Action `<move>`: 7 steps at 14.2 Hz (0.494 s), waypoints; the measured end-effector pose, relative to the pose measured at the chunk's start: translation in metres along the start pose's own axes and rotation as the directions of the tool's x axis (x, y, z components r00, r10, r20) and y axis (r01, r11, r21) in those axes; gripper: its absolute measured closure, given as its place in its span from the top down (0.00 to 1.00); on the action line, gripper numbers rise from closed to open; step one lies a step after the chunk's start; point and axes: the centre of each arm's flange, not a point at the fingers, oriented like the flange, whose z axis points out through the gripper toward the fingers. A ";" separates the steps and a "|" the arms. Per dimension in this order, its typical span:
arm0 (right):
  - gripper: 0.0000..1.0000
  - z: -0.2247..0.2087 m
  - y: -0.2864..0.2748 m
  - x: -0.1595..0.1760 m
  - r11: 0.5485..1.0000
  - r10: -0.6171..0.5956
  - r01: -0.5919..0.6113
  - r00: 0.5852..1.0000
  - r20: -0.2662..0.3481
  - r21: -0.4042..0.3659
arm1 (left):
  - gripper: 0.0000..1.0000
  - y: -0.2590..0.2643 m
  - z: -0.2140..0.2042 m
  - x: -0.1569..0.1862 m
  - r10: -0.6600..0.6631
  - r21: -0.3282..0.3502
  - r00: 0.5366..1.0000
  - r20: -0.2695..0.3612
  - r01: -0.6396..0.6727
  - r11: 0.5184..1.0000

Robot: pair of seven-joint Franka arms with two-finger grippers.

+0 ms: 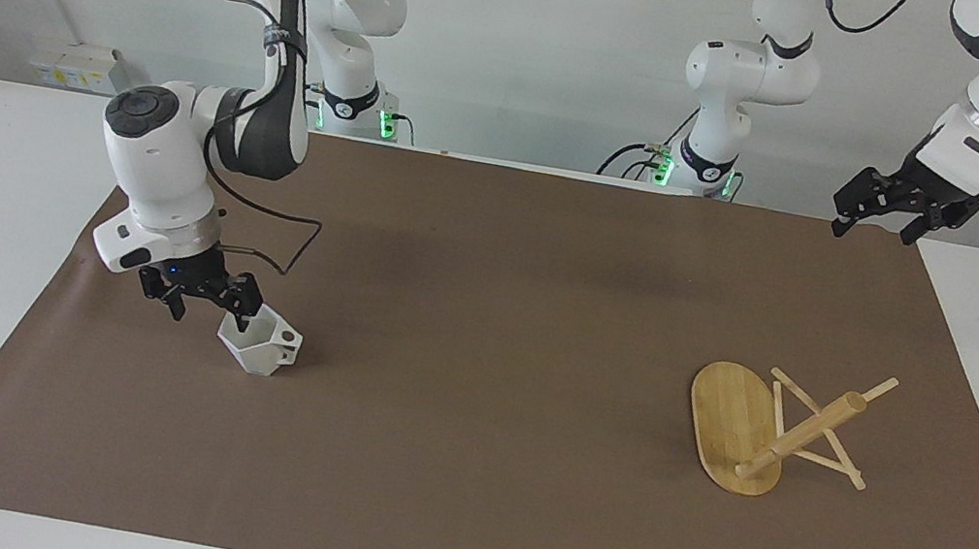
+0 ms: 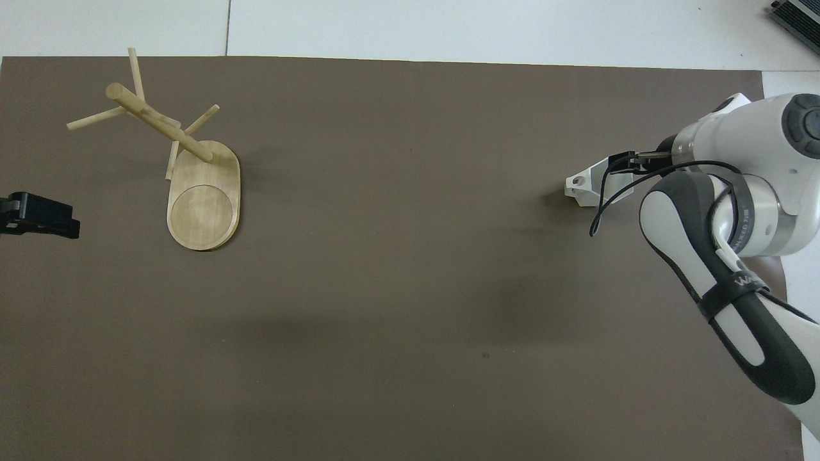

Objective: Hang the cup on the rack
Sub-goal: 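Reach the right gripper to the white mug's rim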

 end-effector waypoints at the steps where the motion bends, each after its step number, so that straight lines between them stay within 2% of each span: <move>1: 1.00 0.008 0.000 0.000 1.000 0.000 0.000 1.000 0.003 0.002 | 1.00 0.000 0.000 0.000 0.000 0.000 1.000 0.000 0.000 1.000; 7: 1.00 0.027 0.000 -0.001 1.000 0.001 -0.001 1.000 0.016 0.003 | 1.00 0.000 0.000 0.000 0.000 0.000 1.000 0.000 0.000 1.000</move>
